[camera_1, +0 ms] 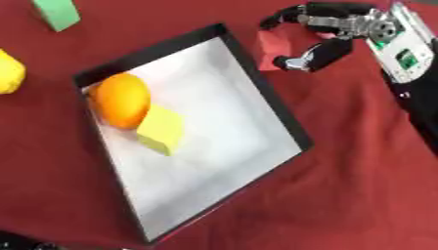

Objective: Pick up objects on the table and place them in the box.

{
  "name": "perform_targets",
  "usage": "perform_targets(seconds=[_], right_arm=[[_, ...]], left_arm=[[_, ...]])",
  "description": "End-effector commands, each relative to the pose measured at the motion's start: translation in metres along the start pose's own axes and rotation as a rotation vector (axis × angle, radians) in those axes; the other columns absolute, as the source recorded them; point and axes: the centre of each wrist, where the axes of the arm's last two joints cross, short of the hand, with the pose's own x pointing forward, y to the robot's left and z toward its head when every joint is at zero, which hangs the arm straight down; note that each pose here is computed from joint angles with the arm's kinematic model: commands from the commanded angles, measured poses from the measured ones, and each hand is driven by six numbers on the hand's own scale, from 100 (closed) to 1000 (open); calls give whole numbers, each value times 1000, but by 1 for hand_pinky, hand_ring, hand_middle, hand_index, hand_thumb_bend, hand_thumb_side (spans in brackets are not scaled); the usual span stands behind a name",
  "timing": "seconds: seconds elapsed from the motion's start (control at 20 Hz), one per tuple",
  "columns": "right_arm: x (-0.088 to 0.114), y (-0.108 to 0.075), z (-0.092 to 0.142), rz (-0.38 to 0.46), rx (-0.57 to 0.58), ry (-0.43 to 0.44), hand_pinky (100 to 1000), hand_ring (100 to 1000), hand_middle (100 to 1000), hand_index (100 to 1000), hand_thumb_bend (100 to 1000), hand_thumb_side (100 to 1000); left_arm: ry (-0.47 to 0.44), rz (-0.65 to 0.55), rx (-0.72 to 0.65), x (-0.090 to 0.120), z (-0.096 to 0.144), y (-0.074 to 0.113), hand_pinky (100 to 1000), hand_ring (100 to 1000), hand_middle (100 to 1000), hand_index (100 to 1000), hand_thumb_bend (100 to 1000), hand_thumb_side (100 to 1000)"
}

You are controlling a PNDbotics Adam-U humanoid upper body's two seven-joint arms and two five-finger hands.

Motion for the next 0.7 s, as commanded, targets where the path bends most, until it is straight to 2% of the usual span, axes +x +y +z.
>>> perform_targets(seconds=[0.05,0.7], right_arm=[[-4,-13,14,214,257,-150,1000,944,875,1000,252,603],[-8,-9,18,196,231,-117,997,925,796,1000,230,596]], left_arm=[[-33,11,-16,10,-4,-3,649,844,683,744,314,637],[-33,15,-39,11,-5,-7,648,846,682,741,309,638]])
